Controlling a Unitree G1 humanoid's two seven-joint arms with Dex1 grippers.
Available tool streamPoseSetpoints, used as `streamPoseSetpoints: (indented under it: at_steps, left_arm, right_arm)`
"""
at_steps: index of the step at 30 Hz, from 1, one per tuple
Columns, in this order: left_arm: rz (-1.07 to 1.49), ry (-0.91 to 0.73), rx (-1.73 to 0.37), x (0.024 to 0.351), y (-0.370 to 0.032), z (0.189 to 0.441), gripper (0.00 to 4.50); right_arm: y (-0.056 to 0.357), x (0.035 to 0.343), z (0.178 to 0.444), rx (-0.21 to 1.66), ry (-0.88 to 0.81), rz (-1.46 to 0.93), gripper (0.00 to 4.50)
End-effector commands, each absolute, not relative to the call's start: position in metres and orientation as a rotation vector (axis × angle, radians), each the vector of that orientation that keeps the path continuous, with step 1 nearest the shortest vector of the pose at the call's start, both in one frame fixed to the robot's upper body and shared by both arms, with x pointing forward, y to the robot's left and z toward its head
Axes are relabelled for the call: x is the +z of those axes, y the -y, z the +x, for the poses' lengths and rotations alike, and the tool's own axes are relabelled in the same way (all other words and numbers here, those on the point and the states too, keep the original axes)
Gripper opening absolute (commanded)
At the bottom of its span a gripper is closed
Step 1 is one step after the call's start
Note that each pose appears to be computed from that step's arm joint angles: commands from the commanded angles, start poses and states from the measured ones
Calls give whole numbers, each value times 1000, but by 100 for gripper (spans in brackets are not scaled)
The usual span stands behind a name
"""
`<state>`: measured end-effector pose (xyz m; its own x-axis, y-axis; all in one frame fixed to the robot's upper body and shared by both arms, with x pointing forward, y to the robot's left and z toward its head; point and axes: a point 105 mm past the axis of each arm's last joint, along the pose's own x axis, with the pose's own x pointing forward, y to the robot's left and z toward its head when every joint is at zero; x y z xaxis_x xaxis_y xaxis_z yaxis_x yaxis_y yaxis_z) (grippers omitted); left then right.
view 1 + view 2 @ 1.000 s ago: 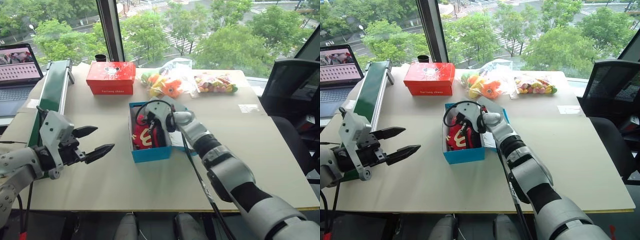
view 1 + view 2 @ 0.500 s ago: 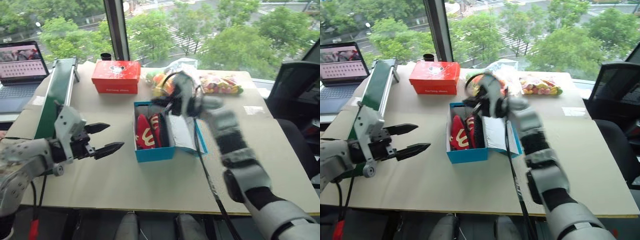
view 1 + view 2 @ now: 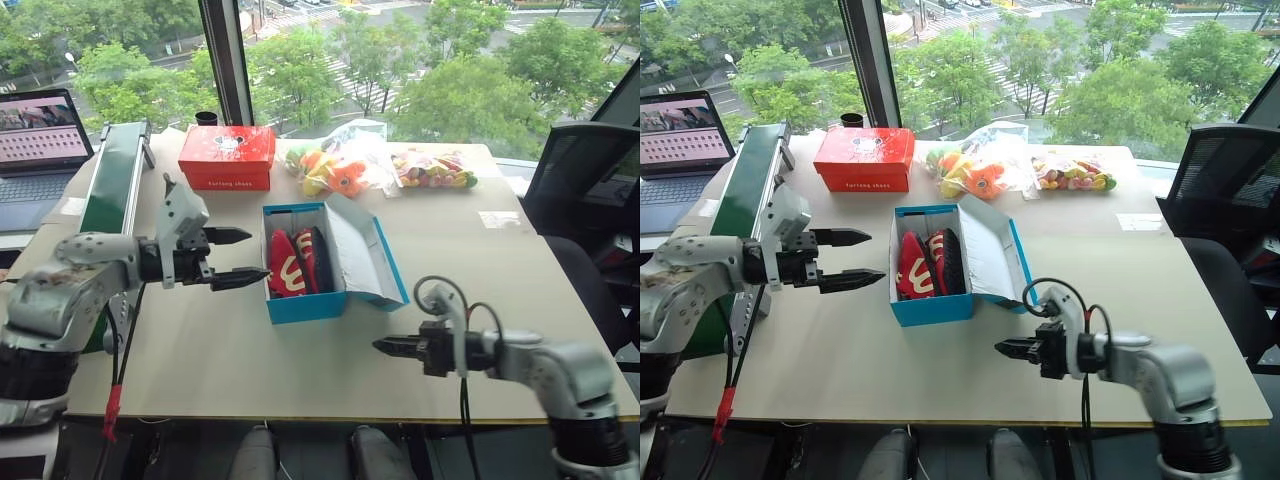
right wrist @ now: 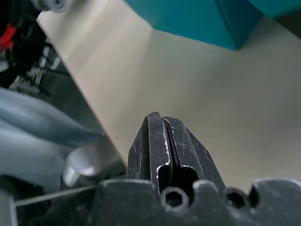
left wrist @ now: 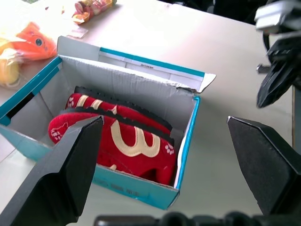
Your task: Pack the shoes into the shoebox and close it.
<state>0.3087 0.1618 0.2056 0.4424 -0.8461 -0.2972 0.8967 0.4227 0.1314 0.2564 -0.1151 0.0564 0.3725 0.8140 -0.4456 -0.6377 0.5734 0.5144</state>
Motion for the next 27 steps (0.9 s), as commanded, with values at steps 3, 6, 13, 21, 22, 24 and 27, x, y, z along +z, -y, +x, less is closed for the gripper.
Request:
streamPoseSetpoints:
  at_steps: [3, 6, 13, 21, 22, 24, 27]
  left_arm:
    - [339, -167, -1129, 217, -159, 311, 450]
    - [360, -171, -1130, 220, -161, 313, 450]
    - [381, -167, -1131, 226, -162, 314, 450]
    - [377, -176, -1141, 224, -164, 311, 450]
    - [381, -183, -1145, 223, -164, 310, 450]
    - [381, -182, -1140, 223, -165, 310, 450]
    - [369, -168, -1128, 226, -166, 310, 450]
  right_arm:
    - [121, 20, 297, 720, -655, 251, 4]
    - [139, -1, 329, 522, -579, 280, 4]
    - [187, 28, 384, 212, -253, 685, 4]
    - [139, 161, 370, 732, 79, 840, 4]
    - [128, 175, 361, 819, 79, 856, 4]
    - [104, 197, 339, 994, 65, 810, 4]
    - [83, 208, 320, 1118, 16, 776, 4]
